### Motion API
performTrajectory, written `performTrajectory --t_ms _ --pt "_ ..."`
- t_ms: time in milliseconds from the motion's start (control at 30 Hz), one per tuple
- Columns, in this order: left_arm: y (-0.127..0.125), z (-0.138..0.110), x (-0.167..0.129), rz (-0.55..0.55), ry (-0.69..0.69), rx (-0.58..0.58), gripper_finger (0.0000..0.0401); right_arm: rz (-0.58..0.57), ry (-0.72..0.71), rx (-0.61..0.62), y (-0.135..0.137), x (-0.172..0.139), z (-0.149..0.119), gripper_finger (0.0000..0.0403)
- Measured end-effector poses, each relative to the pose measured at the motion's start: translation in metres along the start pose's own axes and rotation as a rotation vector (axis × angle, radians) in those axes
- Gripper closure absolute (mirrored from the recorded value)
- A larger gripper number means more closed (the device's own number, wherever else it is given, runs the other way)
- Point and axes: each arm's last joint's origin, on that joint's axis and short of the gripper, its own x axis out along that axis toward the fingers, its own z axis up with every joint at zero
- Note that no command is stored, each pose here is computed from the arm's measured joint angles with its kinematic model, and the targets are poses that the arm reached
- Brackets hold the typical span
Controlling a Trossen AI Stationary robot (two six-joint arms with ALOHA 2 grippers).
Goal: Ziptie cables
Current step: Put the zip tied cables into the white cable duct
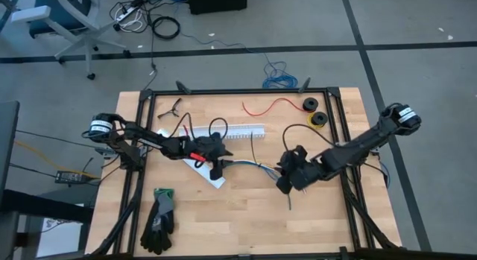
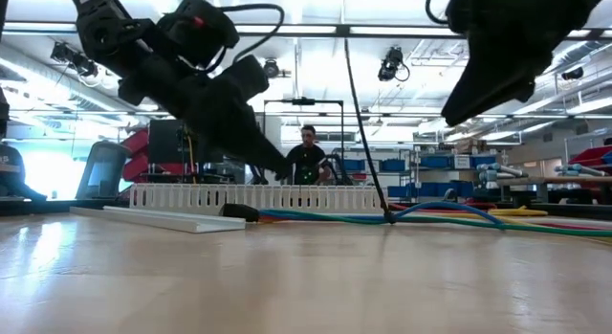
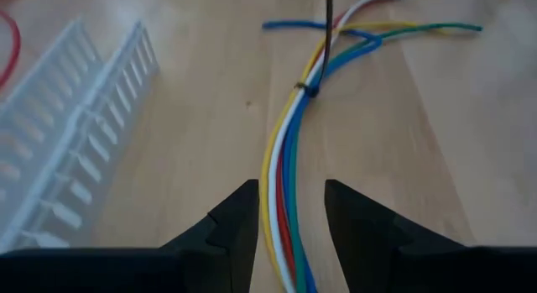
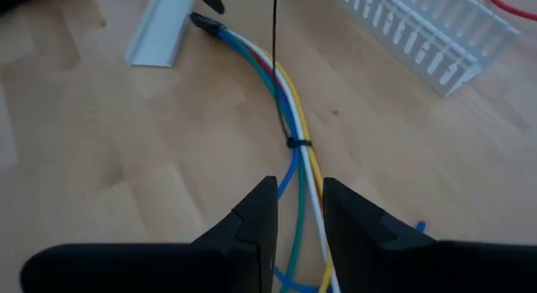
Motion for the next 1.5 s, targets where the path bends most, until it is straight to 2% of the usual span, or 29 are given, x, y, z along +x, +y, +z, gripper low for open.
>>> performTrajectory --t_ms 233,467,700,800,900,933,1067,1167,1367,1500 --pt "-0.002 -0.006 0.0 -0.009 0.066 -0.092 0.0253 -0.02 -0.004 0.033 -0.004 0.004 -0.013 0.0318" --pt "-0.003 -0.022 0.009 -0.038 0.153 -0.093 0.0253 -0.055 0.017 0.102 -0.018 0.014 -0.031 0.0318" --pt "-0.002 -0.035 0.019 -0.03 0.205 -0.059 0.0256 -0.026 -0.004 0.125 -0.017 0.016 -0.032 0.0318" --pt "-0.002 -0.035 0.019 0.012 0.198 -0.054 0.0286 -0.024 -0.006 0.118 -0.017 0.016 -0.032 0.0318" --pt "-0.001 -0.028 0.021 0.03 0.195 -0.019 0.0357 -0.023 -0.007 0.11 -0.017 0.016 -0.032 0.0318" --pt "-0.001 -0.024 0.023 0.034 0.187 -0.002 0.0368 -0.023 -0.006 0.102 -0.017 0.016 -0.032 0.0318" --pt "-0.003 0.006 0.029 0.098 0.123 0.073 0.0368 -0.049 -0.015 0.041 -0.019 0.016 -0.032 0.0318" --pt "-0.004 0.03 0.033 0.135 0.155 0.159 0.0368 -0.102 -0.049 0.019 -0.021 0.016 -0.033 0.0318" --pt "-0.004 0.092 0.029 0.29 0.209 0.343 0.0368 -0.19 -0.172 -0.031 -0.022 0.006 -0.036 0.0318" --pt "0.001 0.136 0.022 0.345 0.13 0.425 0.0368 -0.224 -0.209 -0.013 -0.024 0.003 -0.038 0.0318"
